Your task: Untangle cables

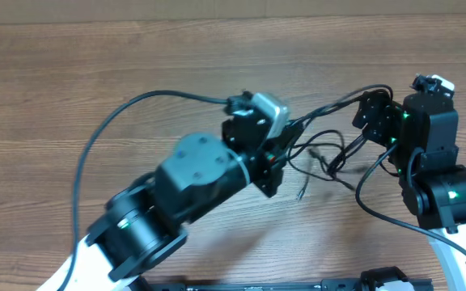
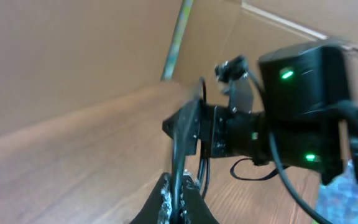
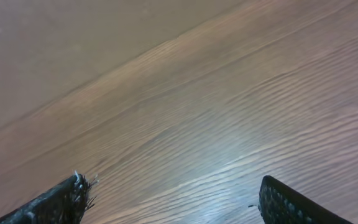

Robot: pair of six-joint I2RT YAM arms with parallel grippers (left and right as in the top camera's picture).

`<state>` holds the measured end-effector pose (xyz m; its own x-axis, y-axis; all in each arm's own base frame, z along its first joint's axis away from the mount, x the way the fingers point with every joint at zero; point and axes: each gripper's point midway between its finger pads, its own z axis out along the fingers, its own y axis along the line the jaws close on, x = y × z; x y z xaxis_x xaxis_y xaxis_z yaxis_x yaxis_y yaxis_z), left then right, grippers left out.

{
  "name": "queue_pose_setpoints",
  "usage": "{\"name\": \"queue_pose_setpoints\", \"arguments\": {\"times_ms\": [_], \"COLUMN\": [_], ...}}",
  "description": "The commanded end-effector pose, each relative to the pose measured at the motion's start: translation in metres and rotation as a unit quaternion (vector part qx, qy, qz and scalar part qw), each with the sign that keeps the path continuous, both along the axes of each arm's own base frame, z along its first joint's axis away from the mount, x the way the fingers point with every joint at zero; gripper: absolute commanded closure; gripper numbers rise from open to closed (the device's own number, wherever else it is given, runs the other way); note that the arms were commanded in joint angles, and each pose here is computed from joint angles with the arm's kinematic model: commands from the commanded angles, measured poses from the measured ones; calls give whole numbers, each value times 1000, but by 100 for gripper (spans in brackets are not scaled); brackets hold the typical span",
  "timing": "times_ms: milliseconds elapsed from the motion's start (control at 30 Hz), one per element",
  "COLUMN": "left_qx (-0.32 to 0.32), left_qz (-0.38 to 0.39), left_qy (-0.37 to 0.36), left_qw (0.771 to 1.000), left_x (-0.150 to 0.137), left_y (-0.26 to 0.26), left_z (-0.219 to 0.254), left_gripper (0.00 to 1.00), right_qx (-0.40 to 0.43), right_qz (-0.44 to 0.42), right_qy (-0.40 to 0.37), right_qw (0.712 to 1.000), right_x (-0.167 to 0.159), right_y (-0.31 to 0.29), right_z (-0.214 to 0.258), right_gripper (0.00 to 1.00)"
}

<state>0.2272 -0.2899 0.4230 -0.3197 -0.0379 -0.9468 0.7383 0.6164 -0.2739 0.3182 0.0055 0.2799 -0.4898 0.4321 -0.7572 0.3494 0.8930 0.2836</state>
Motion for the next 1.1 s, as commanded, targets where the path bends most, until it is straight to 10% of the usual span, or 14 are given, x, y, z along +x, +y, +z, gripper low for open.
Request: {"name": "queue_pose_setpoints", "arguments": {"times_ms": [0,433,567,867,1067], "left_qx": [-21,-20,-19,-11,12], "left_qz": [45,137,136,136,134], "left_qy": [-84,-95,-93,-89,-74], "left_qw": [995,986,986,987,988], "left_x": [-13,-9,-9,-9,-2], "left_y": [45,90,90,89,80], "left_z": [48,58,57,52,37], "left_gripper": [96,96,96,96,69], "right_qx": [-23,-24,-17,24,56], "right_qz": [-77,-76,-66,3,64], "right_qy": [-13,-12,-11,-4,0], "right_qw": [997,997,998,1000,996], "right_x": [-2,-3,-2,1,1], "right_y": [-30,-30,-26,1,24], "right_z": [11,10,9,6,5], "right_gripper": [15,17,96,96,96]}}
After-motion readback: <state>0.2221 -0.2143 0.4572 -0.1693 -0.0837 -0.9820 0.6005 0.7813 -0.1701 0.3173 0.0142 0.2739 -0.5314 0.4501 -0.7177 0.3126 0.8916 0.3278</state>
